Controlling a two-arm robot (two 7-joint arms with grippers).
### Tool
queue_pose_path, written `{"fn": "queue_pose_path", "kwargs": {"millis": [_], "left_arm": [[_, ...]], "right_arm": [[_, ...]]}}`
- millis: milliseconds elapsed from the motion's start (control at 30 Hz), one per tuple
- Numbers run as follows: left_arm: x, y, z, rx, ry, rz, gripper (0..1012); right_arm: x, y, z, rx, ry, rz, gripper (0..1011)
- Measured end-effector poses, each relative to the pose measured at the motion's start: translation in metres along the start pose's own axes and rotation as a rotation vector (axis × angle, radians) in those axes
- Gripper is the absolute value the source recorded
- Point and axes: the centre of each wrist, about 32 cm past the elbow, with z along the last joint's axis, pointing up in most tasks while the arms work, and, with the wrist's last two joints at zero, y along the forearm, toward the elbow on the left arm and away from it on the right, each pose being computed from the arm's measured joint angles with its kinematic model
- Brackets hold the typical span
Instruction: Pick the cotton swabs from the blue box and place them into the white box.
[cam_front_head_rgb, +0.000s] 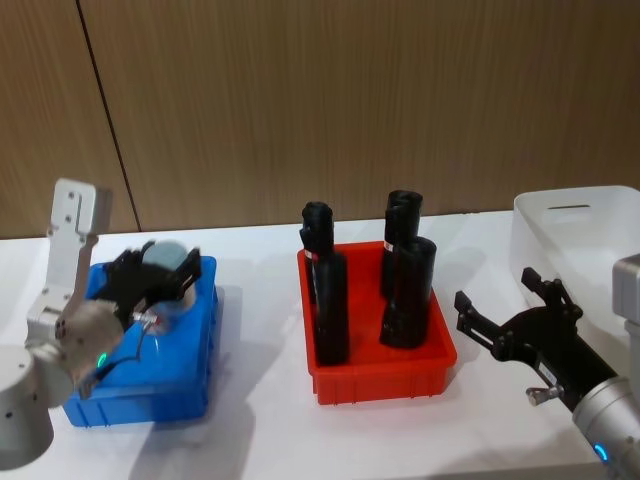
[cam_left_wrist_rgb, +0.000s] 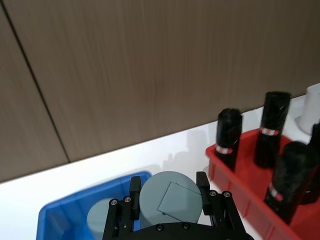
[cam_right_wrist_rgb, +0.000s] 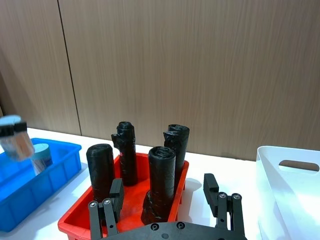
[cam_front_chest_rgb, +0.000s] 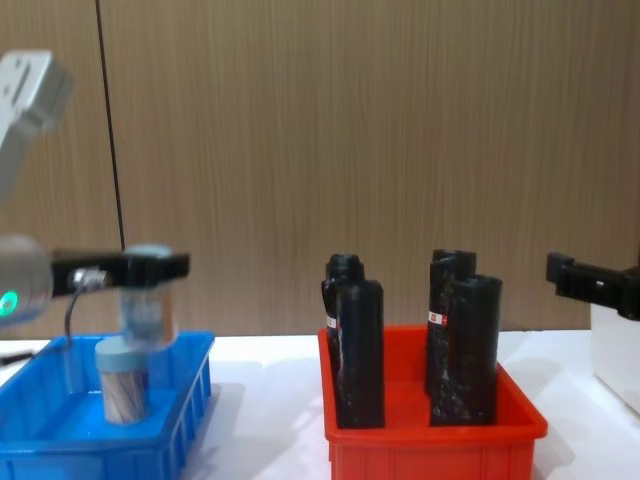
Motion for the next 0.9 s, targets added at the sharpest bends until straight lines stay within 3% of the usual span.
{"fn": "queue_pose_path", "kwargs": {"millis": [200,467,500,567,700,900], "left_arm": [[-0.0068,0.0012,0.0237,-0.052,-0.02,-0.072,673],[-0.0149,0.0003,0.0518,-0.094,-0.017,-0.19,673],[-0.0149,0.0003,0.0518,-0.094,-0.017,-0.19,673],[-0.0175,-0.0007,0.0606,-0.098,-0.011,-0.236,673],[-0.0202,-0.0023,0.07,-0.097,-0.002,-0.283,673],[-0.0267,-0.0069,0.0892,-0.072,0.036,-0.377,673]], "right_arm": [[0.0,0.0,0.0,0.0,0.0,0.0,1002],[0.0,0.0,0.0,0.0,0.0,0.0,1002],[0.0,0.0,0.0,0.0,0.0,0.0,1002],[0.0,0.0,0.0,0.0,0.0,0.0,1002],[0.0,0.0,0.0,0.0,0.0,0.0,1002],[0.0,0.0,0.0,0.0,0.0,0.0,1002]]}}
